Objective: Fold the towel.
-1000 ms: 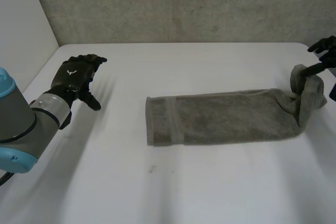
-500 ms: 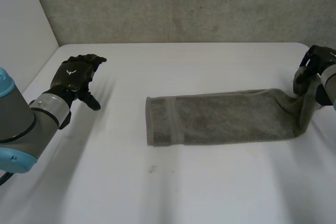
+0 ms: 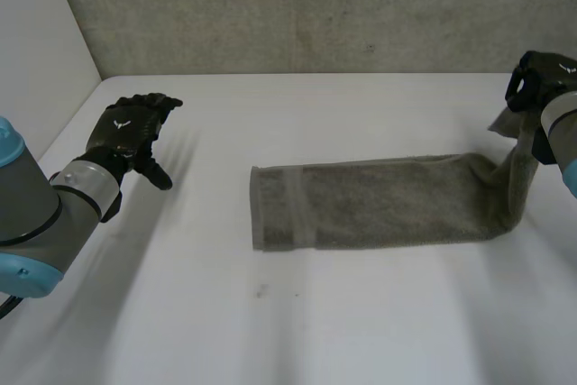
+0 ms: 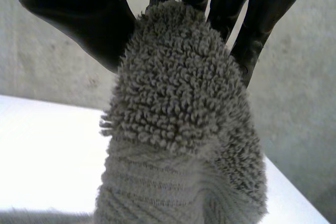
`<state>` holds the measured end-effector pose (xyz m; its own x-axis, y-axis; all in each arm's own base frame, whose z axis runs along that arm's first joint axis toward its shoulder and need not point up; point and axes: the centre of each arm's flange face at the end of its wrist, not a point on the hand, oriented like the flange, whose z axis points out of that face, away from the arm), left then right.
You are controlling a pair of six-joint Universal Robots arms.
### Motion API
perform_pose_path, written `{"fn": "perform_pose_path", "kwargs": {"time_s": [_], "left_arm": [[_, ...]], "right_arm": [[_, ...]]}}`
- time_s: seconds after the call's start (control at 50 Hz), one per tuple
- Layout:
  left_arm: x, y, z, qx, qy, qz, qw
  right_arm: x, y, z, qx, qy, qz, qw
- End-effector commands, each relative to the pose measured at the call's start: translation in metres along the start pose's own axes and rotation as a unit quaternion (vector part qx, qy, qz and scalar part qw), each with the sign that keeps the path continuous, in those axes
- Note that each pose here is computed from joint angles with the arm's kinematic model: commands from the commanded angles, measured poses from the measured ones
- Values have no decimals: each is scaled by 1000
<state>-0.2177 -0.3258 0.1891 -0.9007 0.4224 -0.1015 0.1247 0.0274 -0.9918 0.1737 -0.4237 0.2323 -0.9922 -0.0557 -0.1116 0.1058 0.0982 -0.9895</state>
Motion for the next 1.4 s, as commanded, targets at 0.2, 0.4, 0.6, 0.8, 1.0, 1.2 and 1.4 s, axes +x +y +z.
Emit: {"fn": "perform_pose_path", "kwargs": {"time_s": [0.2, 0.4, 0.6, 0.8, 1.0, 1.2, 1.4], "left_arm": [[0, -1, 0, 1, 0, 0, 1000], [0, 0, 0, 0, 0, 0, 1000], [0, 0, 0, -1, 0, 1, 1000], [0, 1, 0, -1, 0, 1, 1000], [1, 3, -1, -5, 1, 0, 1000], [3, 3, -2, -4, 3, 0, 1000], [24, -4, -6, 6, 33, 5, 999]], "right_arm": [[-72, -17, -62, 35, -101, 2, 994], [-130, -1, -94, 30, -179, -1, 983], [-189, 26, -107, 35, -243, 3, 969], [-222, 72, -133, -14, -290, 21, 957], [-256, 150, -180, -115, -384, -23, 916], [-235, 95, -175, -164, -358, -54, 918], [-167, 10, -138, -100, -273, -28, 956]]}}
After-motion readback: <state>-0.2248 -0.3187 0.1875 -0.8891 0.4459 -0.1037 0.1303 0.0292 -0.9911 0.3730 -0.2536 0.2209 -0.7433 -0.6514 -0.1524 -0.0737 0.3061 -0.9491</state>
